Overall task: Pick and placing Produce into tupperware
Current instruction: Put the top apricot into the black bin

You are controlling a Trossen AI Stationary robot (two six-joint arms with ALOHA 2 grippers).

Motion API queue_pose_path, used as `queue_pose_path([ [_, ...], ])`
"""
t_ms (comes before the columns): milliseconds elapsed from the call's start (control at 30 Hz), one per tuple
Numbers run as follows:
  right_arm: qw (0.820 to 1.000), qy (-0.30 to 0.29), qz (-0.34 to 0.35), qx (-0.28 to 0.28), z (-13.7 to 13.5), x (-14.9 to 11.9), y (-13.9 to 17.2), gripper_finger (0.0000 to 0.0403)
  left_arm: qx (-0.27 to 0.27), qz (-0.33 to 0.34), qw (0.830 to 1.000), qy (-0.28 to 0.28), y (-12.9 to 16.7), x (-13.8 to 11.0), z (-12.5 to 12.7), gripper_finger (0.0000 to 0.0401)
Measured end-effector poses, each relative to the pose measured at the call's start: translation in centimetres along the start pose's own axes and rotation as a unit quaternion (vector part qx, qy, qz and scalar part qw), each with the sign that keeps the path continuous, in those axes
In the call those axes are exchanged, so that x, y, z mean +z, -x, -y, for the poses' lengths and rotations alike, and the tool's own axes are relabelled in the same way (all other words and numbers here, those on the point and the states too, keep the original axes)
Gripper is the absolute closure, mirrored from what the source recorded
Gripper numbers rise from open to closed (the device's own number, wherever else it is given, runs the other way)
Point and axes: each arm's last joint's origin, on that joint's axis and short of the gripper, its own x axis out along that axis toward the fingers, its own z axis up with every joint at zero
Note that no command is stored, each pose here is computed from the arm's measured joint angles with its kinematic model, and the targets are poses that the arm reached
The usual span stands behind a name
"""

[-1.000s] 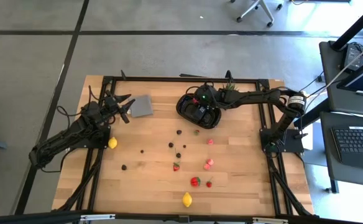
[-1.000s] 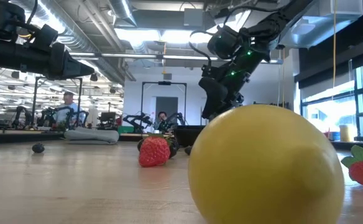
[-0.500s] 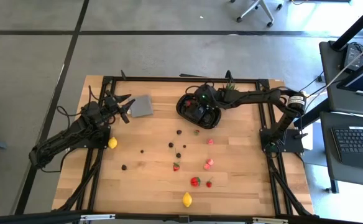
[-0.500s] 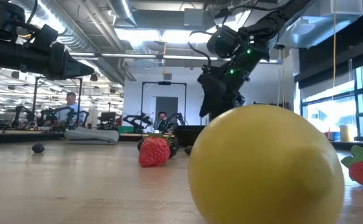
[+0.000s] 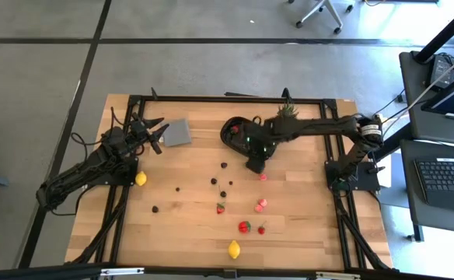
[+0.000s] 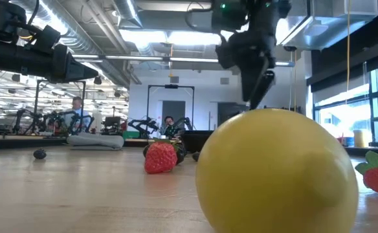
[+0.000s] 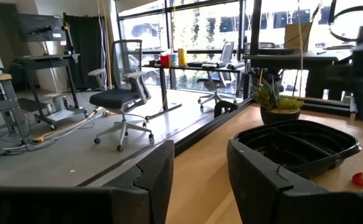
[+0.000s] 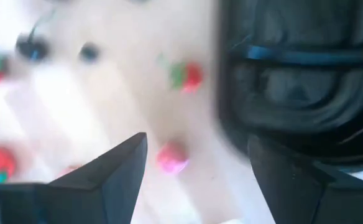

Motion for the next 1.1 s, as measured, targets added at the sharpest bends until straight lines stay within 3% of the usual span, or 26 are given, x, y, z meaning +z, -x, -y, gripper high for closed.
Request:
queue_pose_path([
  [167, 0.998, -0.048, -0.038, -0.015, -1.7, -2.4, -1.9, 0.0122, 0.0, 0.0, 1.0, 0.003, 0.0, 0.0, 0.0, 0.0261],
  [333, 0.992, -0.103, -0.062, -0.029, -1.7, -4.6, -4.5, 0.0122, 0.0, 0.0, 1.0, 0.017, 0.0, 0.0, 0.0, 0.0261],
  [900, 0.995, -0.099, 0.006, 0.016, -0.7, -6.0, -8.8, 0.0122, 0.0, 0.0, 1.0, 0.016, 0.0, 0.0, 0.0, 0.0261],
  [1100, 0.995, -0.099, 0.006, 0.015, -0.5, -6.2, -9.0, 0.0133, 0.0, 0.0, 1.0, -0.016, 0.0, 0.0, 0.0, 0.0261],
])
